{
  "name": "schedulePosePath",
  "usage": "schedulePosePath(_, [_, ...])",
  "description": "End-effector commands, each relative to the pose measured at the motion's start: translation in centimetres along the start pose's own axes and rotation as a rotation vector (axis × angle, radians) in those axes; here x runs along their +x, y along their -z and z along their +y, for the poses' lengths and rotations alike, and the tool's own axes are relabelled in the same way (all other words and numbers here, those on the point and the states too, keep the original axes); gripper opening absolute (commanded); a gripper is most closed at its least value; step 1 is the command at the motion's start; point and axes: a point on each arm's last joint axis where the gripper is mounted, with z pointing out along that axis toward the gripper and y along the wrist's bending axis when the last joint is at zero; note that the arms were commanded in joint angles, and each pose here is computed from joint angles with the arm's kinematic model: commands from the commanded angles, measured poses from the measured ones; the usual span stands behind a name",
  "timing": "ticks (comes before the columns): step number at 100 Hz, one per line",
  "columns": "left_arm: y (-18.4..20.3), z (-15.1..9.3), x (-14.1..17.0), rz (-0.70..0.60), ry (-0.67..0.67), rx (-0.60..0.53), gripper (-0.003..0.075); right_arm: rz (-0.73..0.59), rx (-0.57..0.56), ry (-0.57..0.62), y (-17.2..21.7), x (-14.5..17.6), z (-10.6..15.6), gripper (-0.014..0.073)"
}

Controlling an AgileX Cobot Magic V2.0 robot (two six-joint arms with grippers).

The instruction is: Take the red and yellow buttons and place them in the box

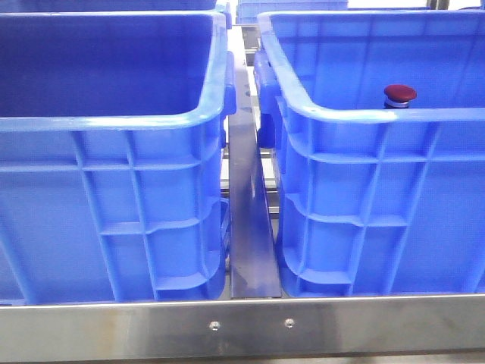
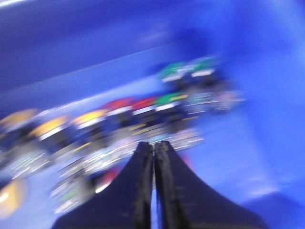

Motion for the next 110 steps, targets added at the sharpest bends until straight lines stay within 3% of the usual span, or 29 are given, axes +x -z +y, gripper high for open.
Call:
schedulePosePath(1, [2.8,1.7,-0.1,-0.139,0.058,-0.047,-0.002,-0.075,0.002,0.023,1.8,-1.1,0.1,-0.0069])
schedulePosePath(31, [8.0,3.8,4.9,-0.289,0.135,-0.162,-0.002,-0.115,-0.045,0.087,5.1,0.0,0.6,-0.0069])
schedulePosePath(58, [11.0,2.8,9.6,-0.457,0.12,-0.17,-0.002,-0.186,-0.079,0.12,8.9,1.9,0.8,-0.0069])
schedulePosePath(110, [12.7,1.5,18.0,-0.753,0.097,-0.17,-0.002,-0.428,-0.128,0.15,15.6,8.4,0.4,-0.0069])
